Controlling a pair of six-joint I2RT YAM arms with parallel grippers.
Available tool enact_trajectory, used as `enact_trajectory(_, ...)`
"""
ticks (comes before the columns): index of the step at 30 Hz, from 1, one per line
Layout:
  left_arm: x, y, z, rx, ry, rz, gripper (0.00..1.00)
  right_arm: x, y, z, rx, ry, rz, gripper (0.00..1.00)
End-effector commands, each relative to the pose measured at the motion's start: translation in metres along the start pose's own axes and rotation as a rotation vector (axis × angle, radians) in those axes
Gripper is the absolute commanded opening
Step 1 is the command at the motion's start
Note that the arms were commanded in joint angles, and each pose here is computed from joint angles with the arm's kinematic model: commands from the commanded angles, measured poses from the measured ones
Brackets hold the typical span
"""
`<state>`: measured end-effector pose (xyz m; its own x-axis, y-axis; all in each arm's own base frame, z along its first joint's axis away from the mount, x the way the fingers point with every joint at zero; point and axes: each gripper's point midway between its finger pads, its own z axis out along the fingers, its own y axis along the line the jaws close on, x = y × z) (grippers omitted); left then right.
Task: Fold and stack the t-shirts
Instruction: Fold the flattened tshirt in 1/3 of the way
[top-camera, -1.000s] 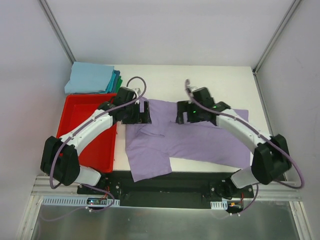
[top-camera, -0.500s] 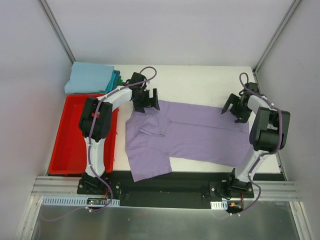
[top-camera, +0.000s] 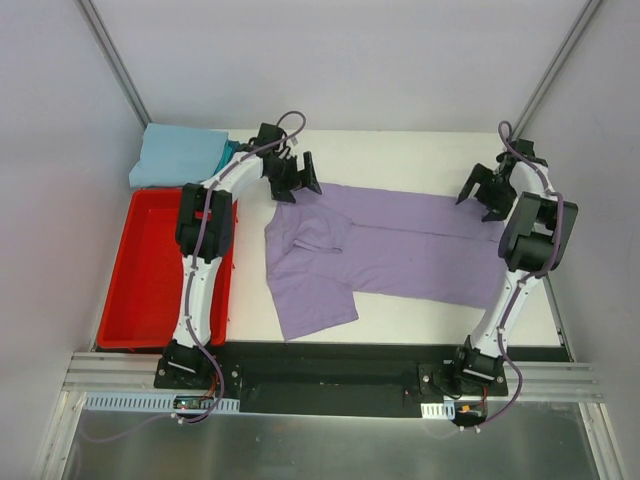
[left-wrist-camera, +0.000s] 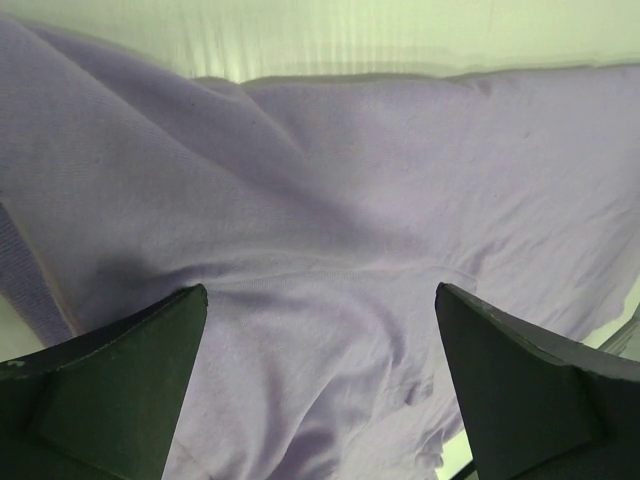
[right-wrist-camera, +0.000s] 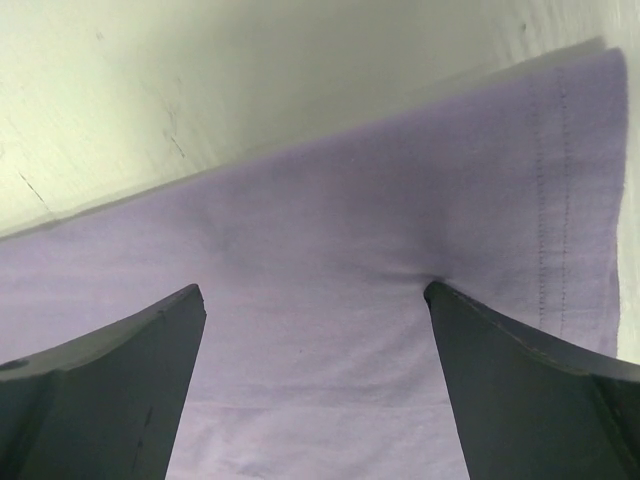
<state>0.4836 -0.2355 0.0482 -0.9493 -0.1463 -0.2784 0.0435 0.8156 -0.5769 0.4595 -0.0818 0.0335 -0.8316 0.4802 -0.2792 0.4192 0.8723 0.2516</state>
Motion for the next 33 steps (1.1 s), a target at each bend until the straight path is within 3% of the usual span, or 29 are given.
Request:
enact_trajectory(1, -0.014, 0.044, 0.023, -0.080, 0.033, -0.050, 0.99, -0.005, -0.008, 0.012, -0.002, 0.033, -0.046, 0.96)
enact_trajectory(7, -0.064, 0.025, 0.005, -0.048, -0.080, 0.015, 0.99, -0.040, 0.006, -0.015, -0.019, -0.072, -0.079, 0.96)
enact_trajectory(12, -0.076, -0.041, -0.062, 0.058, -0.169, 0.193, 0.99, -0.056, 0.014, -0.097, 0.056, -0.267, -0.044, 0.96)
enact_trajectory(15, -0.056, -0.070, -0.104, 0.017, -0.214, 0.274, 0.99, -0.041, 0.011, -0.154, 0.105, -0.455, 0.025, 0.96)
enact_trajectory(16, -0.045, -0.076, -0.117, -0.010, -0.228, 0.288, 0.99, -0.034, 0.009, -0.187, 0.101, -0.554, 0.077, 0.96)
enact_trajectory(19, -0.003, -0.081, -0.144, -0.095, -0.276, 0.305, 0.99, 0.009, -0.016, -0.220, 0.124, -0.735, 0.239, 0.96)
enact_trajectory(21, 0.039, -0.065, -0.148, -0.171, -0.275, 0.283, 0.99, 0.040, -0.031, -0.229, 0.089, -0.834, 0.397, 0.96)
enact_trajectory(23, 0.081, -0.049, -0.154, -0.188, -0.266, 0.200, 0.99, 0.084, -0.057, -0.210, 0.073, -0.873, 0.669, 0.96)
enact_trajectory(24, 0.099, -0.044, -0.159, -0.190, -0.277, 0.167, 0.99, 0.089, -0.055, -0.214, 0.009, -0.926, 0.653, 0.96)
enact_trajectory(26, 0.134, -0.024, -0.163, -0.252, -0.299, 0.121, 0.99, 0.103, -0.038, -0.215, -0.079, -0.954, 0.404, 0.96)
enact_trajectory(33, 0.262, 0.011, -0.147, -0.242, -0.142, 0.029, 0.99, 0.184, -0.054, -0.174, -0.005, -0.707, 0.340, 0.96)
